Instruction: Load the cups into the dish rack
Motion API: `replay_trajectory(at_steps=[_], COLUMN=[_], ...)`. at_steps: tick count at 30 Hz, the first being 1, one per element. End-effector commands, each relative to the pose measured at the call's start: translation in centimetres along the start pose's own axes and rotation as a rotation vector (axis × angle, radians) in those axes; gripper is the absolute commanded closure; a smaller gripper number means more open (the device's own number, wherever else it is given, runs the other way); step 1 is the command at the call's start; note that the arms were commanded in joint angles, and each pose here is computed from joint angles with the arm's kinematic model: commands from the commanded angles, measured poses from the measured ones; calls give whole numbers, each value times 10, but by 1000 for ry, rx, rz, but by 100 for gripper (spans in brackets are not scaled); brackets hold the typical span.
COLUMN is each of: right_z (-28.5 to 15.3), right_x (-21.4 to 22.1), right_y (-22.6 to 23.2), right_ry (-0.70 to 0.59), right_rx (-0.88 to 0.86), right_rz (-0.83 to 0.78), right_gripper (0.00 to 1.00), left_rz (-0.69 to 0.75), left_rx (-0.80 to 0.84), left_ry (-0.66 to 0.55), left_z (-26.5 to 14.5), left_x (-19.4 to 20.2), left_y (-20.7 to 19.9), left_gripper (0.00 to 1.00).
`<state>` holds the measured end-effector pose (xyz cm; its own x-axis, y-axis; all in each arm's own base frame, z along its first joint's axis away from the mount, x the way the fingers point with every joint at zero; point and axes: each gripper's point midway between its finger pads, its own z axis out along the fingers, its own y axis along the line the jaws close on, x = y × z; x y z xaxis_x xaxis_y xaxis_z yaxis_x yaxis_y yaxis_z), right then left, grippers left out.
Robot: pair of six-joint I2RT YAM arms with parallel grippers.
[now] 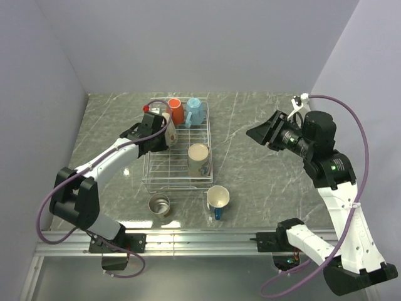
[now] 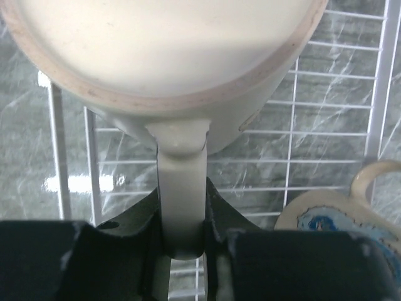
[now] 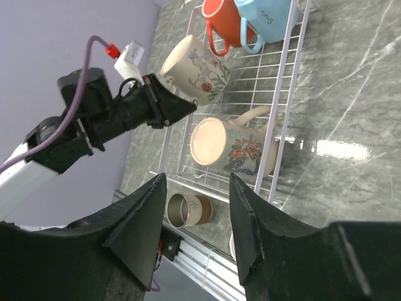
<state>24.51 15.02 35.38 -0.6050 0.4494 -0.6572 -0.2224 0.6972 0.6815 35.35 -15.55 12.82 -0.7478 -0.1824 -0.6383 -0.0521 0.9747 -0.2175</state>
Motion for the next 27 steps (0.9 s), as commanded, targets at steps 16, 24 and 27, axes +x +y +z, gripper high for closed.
replay_trajectory(at_steps=[16, 24, 27], right_z=[-15, -12, -9], right_x=[16, 27, 38], right_y=[-20, -27, -34], right_ry=[-38, -23, 10], right_rx=[54, 50, 50], right_rz=[17, 18, 10], right_gripper=[49, 48, 47], left_rz=[55, 53, 42], left_rx=[-43, -50, -43], left_ry=[-30, -20, -34], left_z=[26, 12, 1], left_x=[8, 18, 11], left_y=[11, 20, 17], left_gripper=[64, 31, 26])
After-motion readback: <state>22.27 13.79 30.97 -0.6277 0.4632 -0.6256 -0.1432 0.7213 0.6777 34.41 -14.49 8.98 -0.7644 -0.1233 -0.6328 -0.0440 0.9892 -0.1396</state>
